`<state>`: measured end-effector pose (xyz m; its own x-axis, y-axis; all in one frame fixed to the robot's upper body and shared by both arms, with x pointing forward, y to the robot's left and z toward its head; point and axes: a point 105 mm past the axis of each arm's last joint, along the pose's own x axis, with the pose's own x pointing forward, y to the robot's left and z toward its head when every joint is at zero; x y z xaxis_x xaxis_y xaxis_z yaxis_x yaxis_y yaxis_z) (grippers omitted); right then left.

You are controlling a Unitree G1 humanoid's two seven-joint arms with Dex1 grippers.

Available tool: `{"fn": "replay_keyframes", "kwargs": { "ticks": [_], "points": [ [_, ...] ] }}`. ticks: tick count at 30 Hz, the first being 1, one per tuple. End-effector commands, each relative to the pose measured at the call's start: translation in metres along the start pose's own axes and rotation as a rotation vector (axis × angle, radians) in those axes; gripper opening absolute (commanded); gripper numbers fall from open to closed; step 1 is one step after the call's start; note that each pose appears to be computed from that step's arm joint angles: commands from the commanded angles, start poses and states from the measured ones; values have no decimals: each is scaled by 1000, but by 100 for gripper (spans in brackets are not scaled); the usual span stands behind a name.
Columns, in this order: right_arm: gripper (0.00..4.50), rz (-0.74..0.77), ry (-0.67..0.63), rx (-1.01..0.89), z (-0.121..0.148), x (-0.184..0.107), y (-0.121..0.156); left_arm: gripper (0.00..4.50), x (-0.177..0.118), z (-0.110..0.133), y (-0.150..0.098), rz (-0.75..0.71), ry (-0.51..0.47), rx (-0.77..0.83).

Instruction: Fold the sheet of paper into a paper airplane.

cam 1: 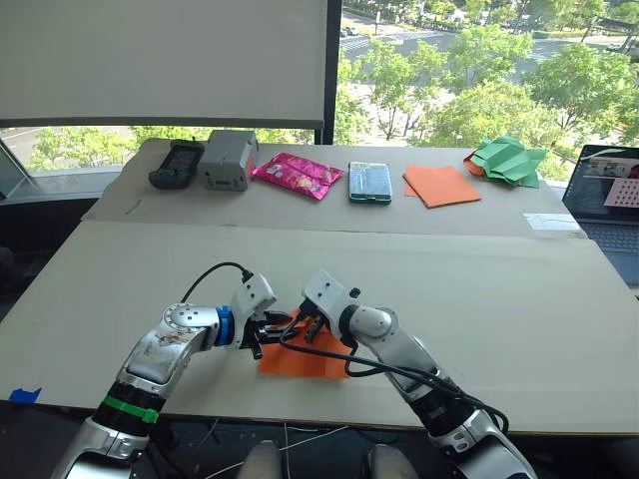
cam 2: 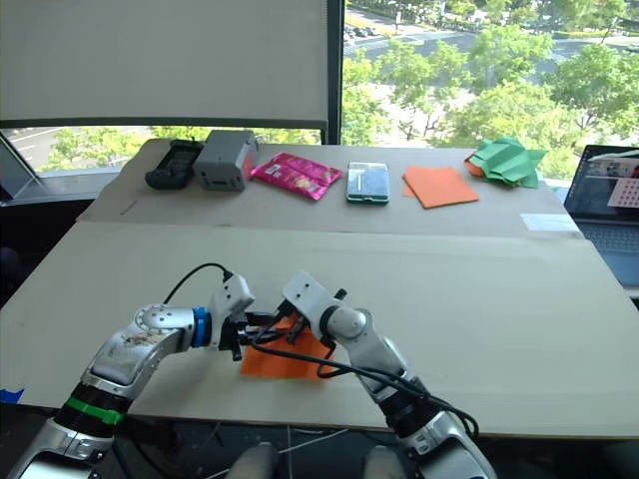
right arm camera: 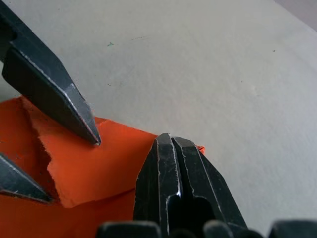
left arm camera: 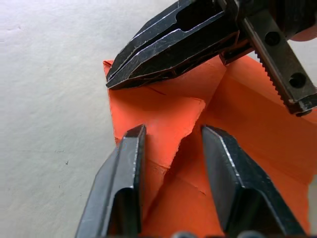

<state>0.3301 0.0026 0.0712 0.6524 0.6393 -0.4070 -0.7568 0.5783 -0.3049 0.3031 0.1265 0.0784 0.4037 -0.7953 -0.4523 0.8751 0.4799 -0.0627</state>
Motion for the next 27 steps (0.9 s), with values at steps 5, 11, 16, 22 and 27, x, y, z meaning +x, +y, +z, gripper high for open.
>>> {"fn": "replay_keyframes", "kwargs": {
  "ticks": [5, 11, 16, 22, 27],
  "points": [
    [0, 11, 24, 4, -5, 2, 4, 320, -24, 33, 25, 47, -115, -24],
    [0, 8, 26, 9, -5, 3, 4, 100, -2, 31, 29, 40, -101, -6],
    [0, 7, 25, 10, -4, 3, 4, 2, 23, 24, 29, 32, -45, 43],
    [0, 2, 30, 15, -5, 1, 4, 2, 35, 16, 31, 37, -18, 45],
    [0, -1, 32, 19, -6, 1, 4, 2, 38, 1, 26, 17, 38, 72]
  ]
}}
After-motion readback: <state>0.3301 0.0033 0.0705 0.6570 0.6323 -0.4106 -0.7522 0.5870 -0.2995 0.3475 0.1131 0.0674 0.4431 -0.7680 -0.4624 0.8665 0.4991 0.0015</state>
